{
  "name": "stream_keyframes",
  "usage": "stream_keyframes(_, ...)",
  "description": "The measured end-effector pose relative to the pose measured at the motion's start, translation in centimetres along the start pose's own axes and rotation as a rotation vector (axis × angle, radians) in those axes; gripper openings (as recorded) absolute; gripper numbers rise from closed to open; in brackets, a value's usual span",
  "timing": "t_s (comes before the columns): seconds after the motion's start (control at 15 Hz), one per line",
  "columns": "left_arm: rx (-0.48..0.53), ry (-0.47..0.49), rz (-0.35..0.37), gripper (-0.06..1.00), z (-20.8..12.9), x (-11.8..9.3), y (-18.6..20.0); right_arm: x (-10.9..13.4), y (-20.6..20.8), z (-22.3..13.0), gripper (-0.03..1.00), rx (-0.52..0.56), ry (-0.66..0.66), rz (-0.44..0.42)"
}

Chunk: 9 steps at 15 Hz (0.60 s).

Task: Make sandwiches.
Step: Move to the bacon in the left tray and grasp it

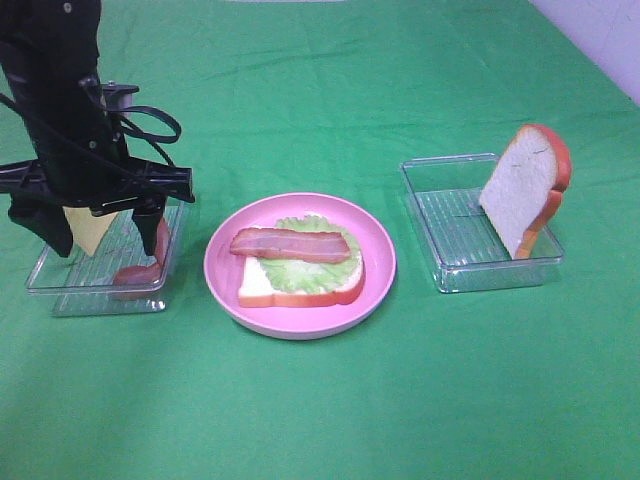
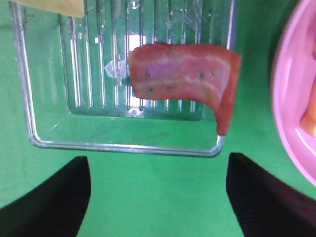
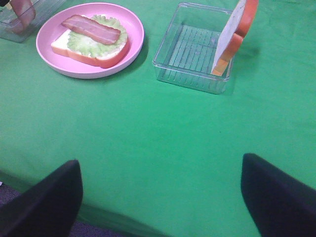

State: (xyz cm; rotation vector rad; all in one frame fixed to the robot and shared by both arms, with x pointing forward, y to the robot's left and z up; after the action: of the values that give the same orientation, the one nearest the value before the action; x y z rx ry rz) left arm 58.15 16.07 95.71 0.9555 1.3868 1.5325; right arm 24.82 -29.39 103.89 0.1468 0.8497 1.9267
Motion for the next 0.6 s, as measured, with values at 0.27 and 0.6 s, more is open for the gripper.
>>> stream_keyframes(0.27, -0.035, -0.005, -0.089, 0.64, 0.4, -0.9, -0.1, 0.0, 0.0, 0.0, 0.80, 0.000, 0.000, 0.000)
stream_keyframes(0.6, 0.015, -0.020, -0.055, 0.63, 0.3, -1.3, -2.5, 0.0, 0.0, 0.0, 0.80, 0.000, 0.000, 0.000)
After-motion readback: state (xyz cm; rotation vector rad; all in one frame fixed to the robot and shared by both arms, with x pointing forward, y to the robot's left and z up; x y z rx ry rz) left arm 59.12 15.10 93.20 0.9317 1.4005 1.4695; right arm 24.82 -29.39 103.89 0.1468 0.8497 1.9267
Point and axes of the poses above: a point on each arm's last joint axis where the gripper is mounted, y pointing back along that axis away from the gripper, x along the wrist's bending axis when the last joint is at zero, z = x × y, the point moved 1 cm from there along -y, pointing out along that axis toward the gripper, and after that the axes turned 14 degrees about y, right-handed, at the moved point
